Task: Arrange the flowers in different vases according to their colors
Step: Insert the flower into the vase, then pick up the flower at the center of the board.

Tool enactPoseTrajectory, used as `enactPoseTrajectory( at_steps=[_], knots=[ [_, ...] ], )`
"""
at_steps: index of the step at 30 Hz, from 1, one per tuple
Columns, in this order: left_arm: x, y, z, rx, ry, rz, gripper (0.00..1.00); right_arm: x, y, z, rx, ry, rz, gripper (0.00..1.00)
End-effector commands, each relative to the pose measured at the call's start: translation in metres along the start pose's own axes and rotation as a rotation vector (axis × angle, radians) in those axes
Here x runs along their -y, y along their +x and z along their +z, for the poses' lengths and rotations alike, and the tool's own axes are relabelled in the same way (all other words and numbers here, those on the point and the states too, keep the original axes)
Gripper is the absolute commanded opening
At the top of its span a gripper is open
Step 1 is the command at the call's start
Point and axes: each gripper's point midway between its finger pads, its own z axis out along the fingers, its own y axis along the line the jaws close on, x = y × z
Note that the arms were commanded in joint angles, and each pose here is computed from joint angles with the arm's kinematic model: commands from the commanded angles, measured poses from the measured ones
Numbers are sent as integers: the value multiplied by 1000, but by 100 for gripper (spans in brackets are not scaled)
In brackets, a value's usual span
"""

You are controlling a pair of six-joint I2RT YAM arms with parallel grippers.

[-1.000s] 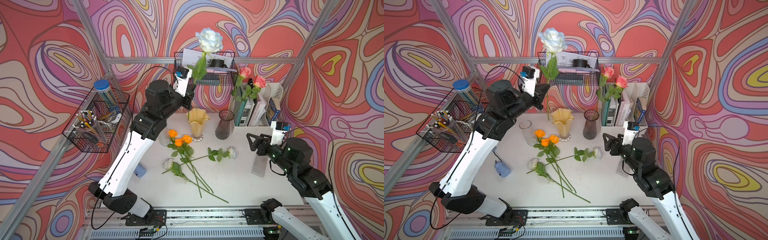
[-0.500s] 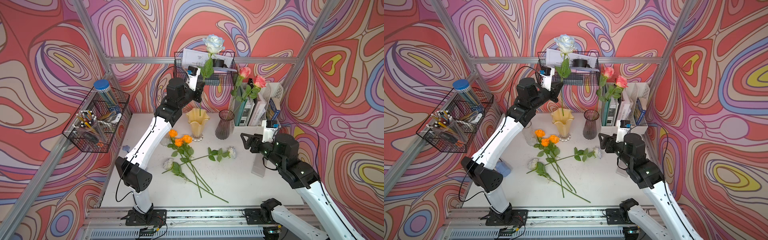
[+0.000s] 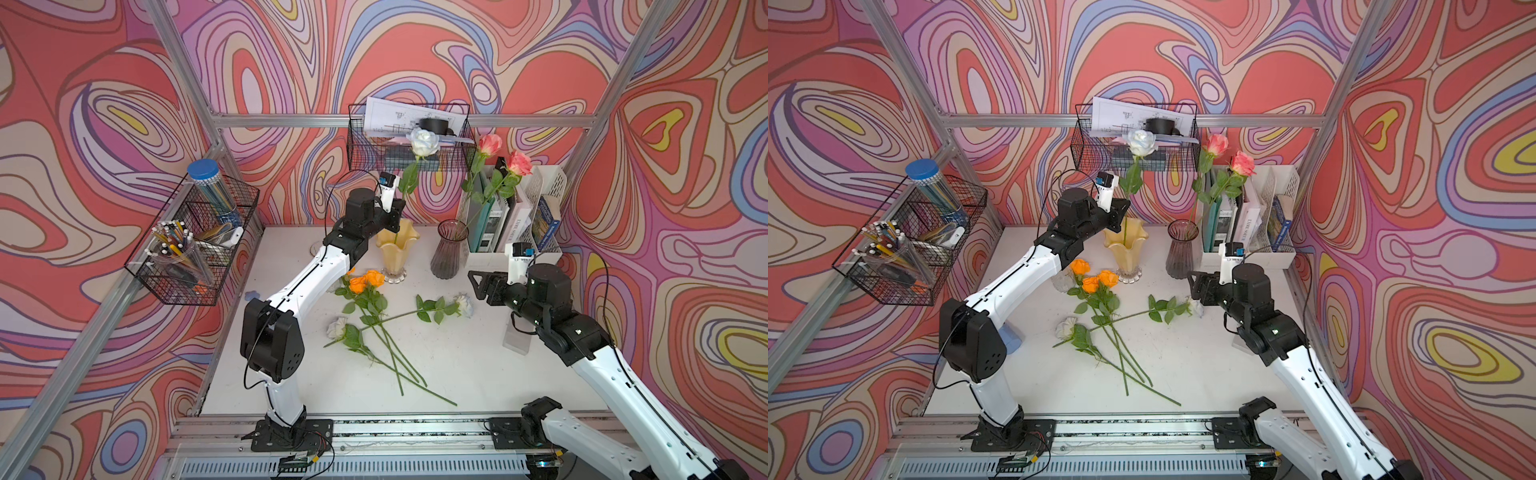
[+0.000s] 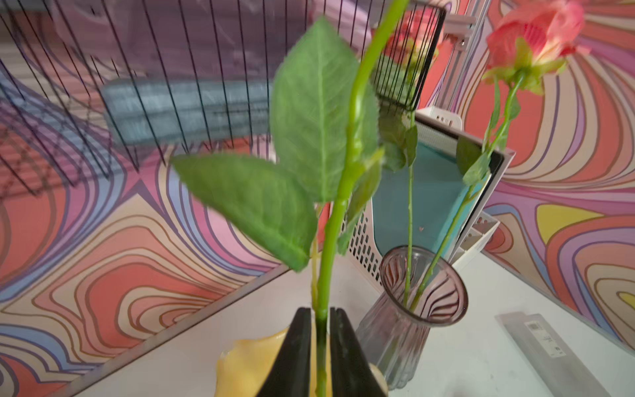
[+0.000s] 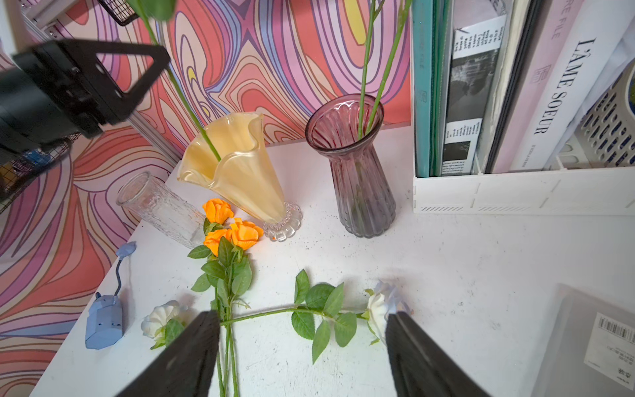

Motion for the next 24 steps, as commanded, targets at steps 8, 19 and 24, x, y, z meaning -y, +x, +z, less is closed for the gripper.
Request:
enactPoseTrajectory(
  at_steps=[8,19,24],
  knots=[
    [0,-7,-37,6,-31,23,56,-3,-5,-13,41,-25,28,78],
    [64,40,-127,-247,19,251,70,0,-1,-22,34,-13,17,78],
    [97,147,-145,-551,154,376,69,7,0,-21,12,35,7,78]
  ],
)
